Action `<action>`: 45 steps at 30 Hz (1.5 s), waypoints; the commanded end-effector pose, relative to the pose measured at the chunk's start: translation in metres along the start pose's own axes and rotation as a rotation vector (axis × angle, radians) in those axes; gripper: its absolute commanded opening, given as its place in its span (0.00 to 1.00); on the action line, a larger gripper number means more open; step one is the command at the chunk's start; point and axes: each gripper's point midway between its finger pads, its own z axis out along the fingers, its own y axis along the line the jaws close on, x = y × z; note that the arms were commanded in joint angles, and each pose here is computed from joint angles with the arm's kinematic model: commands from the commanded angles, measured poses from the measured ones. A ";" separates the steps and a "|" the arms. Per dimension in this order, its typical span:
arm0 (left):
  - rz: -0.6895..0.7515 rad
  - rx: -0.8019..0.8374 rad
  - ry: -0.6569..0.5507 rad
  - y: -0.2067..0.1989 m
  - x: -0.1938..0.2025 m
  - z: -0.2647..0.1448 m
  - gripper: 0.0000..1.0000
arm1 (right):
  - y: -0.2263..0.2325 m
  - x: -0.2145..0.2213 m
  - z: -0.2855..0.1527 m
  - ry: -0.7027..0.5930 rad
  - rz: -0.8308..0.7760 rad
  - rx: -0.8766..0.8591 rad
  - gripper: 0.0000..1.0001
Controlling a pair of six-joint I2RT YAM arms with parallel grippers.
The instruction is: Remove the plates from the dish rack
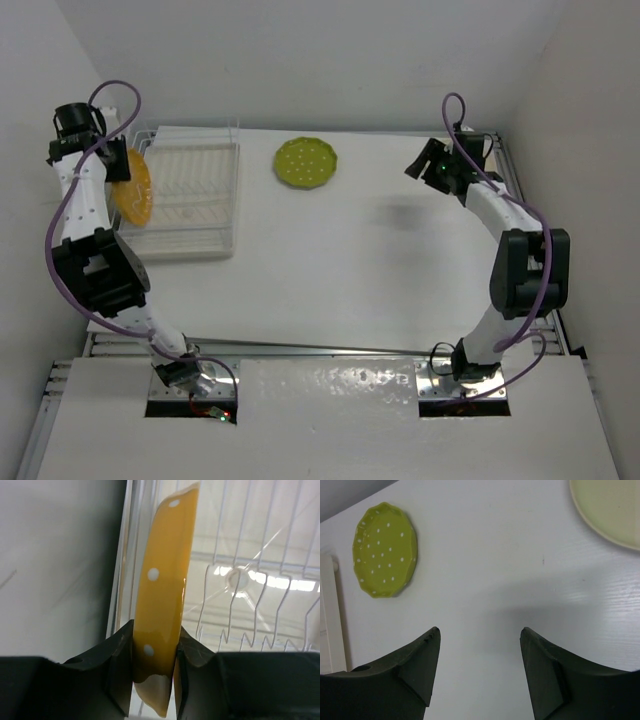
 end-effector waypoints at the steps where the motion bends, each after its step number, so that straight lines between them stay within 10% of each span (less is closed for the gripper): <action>1: -0.017 0.003 -0.549 0.003 -0.136 -0.119 0.00 | 0.022 -0.014 -0.010 -0.057 -0.058 -0.049 0.64; 14: 0.154 -0.165 -0.420 0.019 -0.088 -0.063 0.00 | 0.025 -0.018 -0.015 -0.094 -0.068 -0.066 0.64; 45: 0.143 -0.147 -0.528 0.018 -0.137 -0.083 0.00 | 0.029 -0.025 -0.015 -0.106 -0.096 -0.075 0.65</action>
